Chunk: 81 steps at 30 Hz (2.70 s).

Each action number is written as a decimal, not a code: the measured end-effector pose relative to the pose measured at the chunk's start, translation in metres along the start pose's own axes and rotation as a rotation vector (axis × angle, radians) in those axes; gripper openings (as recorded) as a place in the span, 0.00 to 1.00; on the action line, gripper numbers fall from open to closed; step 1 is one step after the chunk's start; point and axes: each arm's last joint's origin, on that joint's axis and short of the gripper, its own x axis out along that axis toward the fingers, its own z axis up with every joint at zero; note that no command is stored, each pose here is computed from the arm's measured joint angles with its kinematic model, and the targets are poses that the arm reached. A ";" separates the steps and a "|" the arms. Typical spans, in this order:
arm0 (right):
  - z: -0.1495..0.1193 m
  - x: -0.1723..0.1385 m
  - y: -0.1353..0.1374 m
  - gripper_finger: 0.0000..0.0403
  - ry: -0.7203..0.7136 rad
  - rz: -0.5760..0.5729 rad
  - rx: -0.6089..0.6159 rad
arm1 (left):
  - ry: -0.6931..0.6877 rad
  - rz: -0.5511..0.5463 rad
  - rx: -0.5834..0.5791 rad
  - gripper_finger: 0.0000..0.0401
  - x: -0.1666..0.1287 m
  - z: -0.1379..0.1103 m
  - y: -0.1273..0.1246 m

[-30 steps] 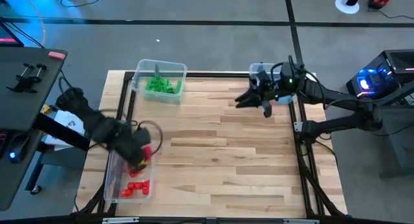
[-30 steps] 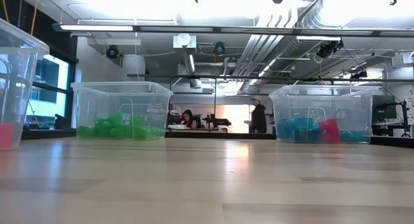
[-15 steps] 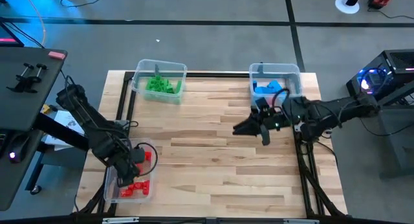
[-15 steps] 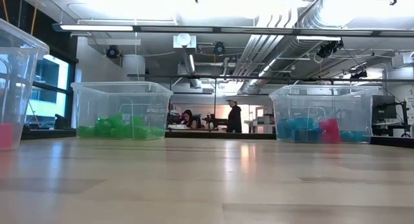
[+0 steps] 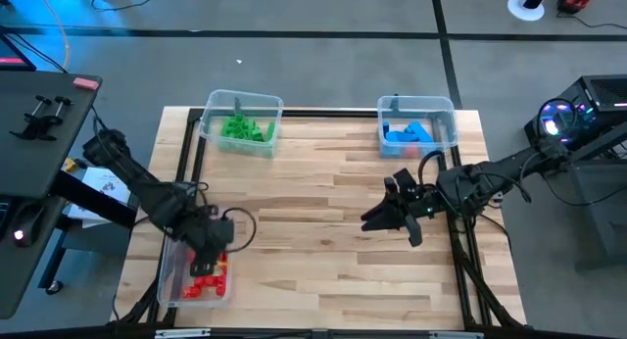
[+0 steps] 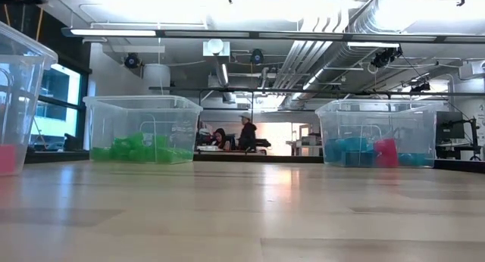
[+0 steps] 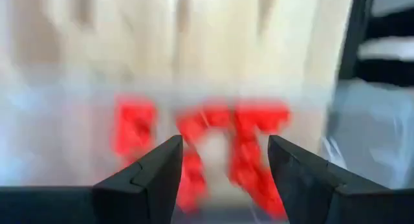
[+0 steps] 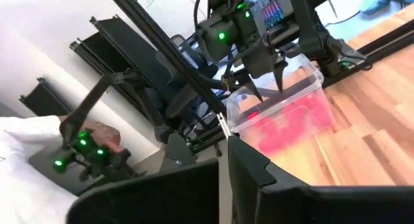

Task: Sort blocks
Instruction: Put the red game piece into the bottom transparent bin

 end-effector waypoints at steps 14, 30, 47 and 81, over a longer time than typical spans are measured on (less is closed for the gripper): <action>0.026 -0.025 -0.015 0.00 -0.155 -0.163 -0.192 | -0.767 0.193 0.027 0.39 -0.057 0.109 0.114; 0.040 -0.124 -0.054 0.00 -0.135 -0.518 -0.218 | -1.158 0.041 -0.369 0.02 -0.040 0.100 0.171; 0.082 -0.119 -0.189 0.01 0.232 -1.521 0.349 | -1.249 0.203 -0.279 0.02 -0.081 0.091 0.231; 0.057 -0.116 -0.332 0.49 0.731 -1.593 0.765 | -1.169 0.118 -0.296 0.02 -0.084 0.076 0.255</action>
